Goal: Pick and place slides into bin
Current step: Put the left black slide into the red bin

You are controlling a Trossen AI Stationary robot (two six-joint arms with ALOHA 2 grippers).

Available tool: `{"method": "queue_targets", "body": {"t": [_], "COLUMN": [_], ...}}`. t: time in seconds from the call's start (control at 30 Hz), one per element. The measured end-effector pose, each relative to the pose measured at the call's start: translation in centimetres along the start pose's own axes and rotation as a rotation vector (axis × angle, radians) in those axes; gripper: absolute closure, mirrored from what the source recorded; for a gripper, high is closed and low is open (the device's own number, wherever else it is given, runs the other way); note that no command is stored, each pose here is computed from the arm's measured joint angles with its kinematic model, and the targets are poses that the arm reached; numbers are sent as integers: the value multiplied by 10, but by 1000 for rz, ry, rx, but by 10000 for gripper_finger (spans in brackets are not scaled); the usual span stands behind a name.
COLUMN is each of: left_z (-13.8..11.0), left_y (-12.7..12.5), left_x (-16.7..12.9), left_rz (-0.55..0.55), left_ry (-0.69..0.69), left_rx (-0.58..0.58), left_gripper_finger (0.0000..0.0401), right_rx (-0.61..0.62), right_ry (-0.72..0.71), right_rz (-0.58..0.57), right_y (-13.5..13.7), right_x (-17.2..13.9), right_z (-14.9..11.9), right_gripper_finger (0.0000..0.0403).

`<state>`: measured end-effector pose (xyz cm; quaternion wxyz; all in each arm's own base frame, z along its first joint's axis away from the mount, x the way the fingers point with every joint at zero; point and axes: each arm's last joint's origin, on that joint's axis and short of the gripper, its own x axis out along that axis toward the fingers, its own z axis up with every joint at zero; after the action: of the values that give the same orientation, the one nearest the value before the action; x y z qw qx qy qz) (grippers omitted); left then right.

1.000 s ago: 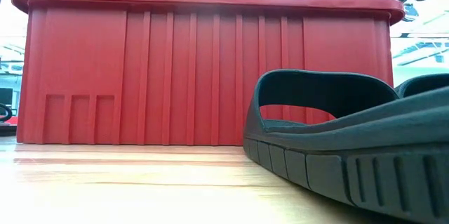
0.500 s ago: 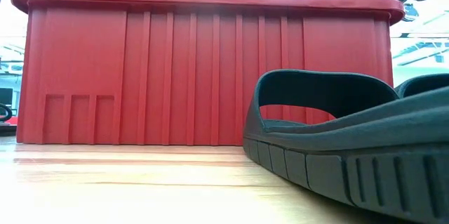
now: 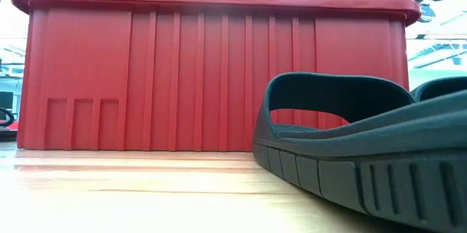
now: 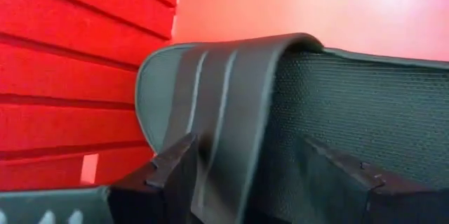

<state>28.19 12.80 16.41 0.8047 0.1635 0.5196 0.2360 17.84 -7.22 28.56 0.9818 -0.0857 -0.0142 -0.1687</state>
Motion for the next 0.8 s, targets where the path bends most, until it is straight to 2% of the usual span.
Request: {"method": "queue_targets", "body": {"t": [0.27, 0.8], "left_z": [6, 19], "left_y": [-6, -4], "left_x": [-21, -96], "left_rz": [1, 24], "left_ry": [-40, -281], "left_rx": [-3, -39], "left_gripper_finger": [171, 171], "right_rx": [0, 7], "right_ry": [0, -11], "right_rz": [1, 2], "right_y": [0, 0], "right_x": [0, 0], "right_z": [0, 1], "right_gripper_finger": [248, 248]}}
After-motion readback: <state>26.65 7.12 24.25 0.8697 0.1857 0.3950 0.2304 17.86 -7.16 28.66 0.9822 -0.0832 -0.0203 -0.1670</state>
